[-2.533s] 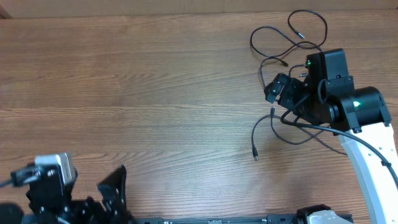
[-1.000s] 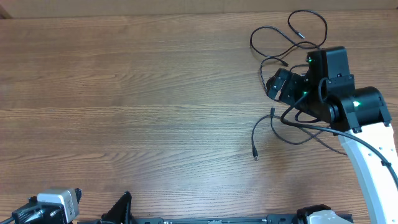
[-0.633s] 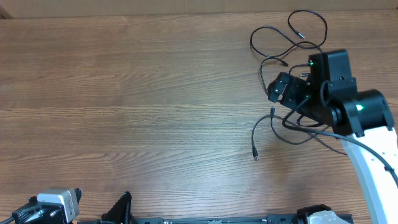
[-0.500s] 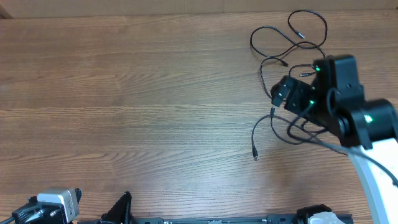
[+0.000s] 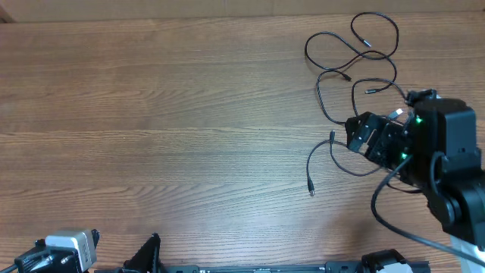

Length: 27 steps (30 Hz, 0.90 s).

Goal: Untangle cables

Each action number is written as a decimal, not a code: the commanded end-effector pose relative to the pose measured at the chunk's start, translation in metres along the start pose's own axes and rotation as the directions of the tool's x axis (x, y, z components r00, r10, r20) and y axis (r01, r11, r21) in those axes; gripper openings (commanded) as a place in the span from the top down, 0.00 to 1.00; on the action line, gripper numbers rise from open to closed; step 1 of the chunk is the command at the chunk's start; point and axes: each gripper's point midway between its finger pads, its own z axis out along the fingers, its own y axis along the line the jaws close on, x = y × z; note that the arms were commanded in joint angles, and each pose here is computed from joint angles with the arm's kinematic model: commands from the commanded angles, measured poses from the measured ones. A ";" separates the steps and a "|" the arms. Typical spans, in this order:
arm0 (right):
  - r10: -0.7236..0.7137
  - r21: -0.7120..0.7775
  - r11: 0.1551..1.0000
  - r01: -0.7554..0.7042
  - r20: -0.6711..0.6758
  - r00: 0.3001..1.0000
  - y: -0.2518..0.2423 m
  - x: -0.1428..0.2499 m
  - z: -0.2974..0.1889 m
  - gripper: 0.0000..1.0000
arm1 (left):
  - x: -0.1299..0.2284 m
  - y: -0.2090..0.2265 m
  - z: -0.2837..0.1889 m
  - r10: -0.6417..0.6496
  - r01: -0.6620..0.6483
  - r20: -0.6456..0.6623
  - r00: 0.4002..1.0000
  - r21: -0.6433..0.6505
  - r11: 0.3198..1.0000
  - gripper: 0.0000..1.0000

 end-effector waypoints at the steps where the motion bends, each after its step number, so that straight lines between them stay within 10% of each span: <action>1: -0.012 -0.027 1.000 0.013 0.036 0.999 -0.001 0.004 -0.019 0.00 | 0.001 -0.002 0.001 0.022 -0.022 -0.006 1.000 0.010 1.000 0.00; 27: -0.012 0.077 0.997 0.021 -0.110 0.994 -0.038 0.057 -0.041 0.00 | 0.001 -0.002 0.001 0.022 -0.022 -0.006 1.000 0.010 1.000 0.01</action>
